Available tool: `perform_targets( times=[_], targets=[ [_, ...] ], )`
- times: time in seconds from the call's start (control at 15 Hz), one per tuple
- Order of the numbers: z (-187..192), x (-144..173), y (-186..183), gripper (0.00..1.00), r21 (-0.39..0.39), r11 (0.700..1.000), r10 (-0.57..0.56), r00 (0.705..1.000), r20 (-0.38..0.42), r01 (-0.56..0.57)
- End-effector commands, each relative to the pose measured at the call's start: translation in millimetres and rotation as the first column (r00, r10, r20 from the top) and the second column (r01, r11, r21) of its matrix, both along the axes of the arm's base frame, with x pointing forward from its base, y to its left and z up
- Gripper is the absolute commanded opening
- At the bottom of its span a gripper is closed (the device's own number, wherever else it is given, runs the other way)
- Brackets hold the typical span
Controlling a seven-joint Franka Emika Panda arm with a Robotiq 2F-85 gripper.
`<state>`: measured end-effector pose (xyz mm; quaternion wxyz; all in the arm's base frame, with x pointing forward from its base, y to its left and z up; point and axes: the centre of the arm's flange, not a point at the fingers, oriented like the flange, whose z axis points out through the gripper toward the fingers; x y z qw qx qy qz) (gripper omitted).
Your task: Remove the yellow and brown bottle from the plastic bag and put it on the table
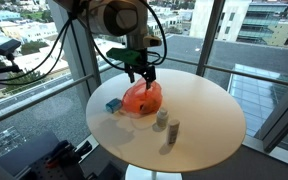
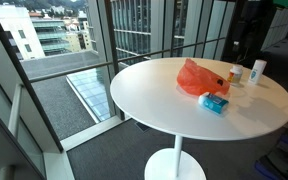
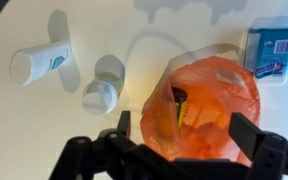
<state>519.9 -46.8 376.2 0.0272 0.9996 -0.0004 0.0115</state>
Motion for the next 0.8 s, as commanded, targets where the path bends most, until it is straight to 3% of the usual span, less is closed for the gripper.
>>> perform_targets(
  times=[0.0, 0.73],
  targets=[
    [0, 1, 0, 1.0, 0.0, 1.0, 0.0, 1.0, 0.001, 0.0],
    [-49, 33, 18, 1.0, 0.011, 1.0, -0.004, 1.0, 0.022, 0.004]
  ],
)
